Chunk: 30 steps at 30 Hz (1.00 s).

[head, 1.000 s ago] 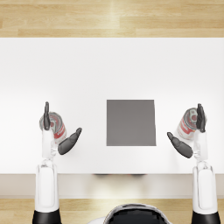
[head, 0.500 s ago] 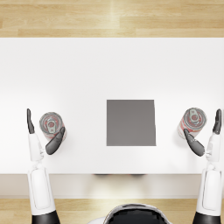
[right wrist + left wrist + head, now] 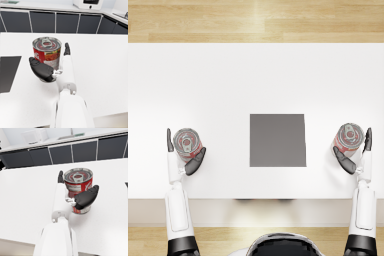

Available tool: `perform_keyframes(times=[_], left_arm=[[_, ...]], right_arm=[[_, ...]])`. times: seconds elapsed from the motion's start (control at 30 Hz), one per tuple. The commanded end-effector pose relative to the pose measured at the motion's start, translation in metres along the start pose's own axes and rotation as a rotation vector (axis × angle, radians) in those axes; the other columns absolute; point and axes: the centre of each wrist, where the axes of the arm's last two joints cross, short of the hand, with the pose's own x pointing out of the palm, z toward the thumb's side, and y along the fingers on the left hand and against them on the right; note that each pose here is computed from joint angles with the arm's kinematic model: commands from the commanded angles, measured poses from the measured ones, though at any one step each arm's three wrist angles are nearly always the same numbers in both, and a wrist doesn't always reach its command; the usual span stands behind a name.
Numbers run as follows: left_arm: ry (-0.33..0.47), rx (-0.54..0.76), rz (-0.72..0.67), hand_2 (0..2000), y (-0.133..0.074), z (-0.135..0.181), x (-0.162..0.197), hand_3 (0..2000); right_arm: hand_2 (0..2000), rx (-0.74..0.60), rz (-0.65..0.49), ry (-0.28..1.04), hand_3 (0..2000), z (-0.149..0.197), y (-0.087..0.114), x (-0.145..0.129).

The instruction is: Pick up the red can on the left and place it in the middle, then pick up the red can on the right and place it on top of the can in the middle

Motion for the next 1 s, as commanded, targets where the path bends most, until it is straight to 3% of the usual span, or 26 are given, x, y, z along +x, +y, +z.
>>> perform_keyframes(times=[0.03,0.4,0.43,0.47,0.5,0.57,0.6,0.8,1.0], left_arm=[[-0.003,-0.032,-0.007,0,0.008,-0.006,0.004,0],[-0.021,-0.082,-0.014,0,0.019,-0.016,0.01,0],[-0.024,-0.082,-0.01,0,0.018,-0.016,0.009,0],[-0.027,-0.074,-0.005,1361,0.018,-0.015,0.007,327],[-0.029,-0.067,-0.017,2000,0.018,-0.013,0.007,653],[-0.033,-0.041,-0.043,2000,0.017,-0.005,0.006,1307],[-0.033,-0.015,-0.047,2000,0.017,0.001,0.008,1520],[-0.01,0.263,-0.236,2000,0.006,0.073,0.061,1520],[-0.018,0.299,-0.427,2000,0.009,0.089,0.121,1520]], right_arm=[[0,0.049,-0.003,-0.008,0,-0.009,-0.014,0.002],[0,0.059,0.016,-0.036,0,-0.006,-0.029,0.011],[1361,0.063,0.017,-0.036,327,-0.008,-0.027,0.011],[2000,0.06,0.043,-0.041,653,-0.008,-0.027,0.01],[2000,0.056,0.071,-0.042,980,-0.006,-0.027,0.011],[2000,0.037,0.072,-0.045,1520,-0.002,-0.026,0.011],[2000,0.022,0.061,-0.046,1520,0.001,-0.026,0.012],[2000,-0.214,0.149,-0.032,1520,0.061,-0.017,0.036],[2000,-0.39,0.236,-0.034,1520,0.107,-0.006,0.058]])
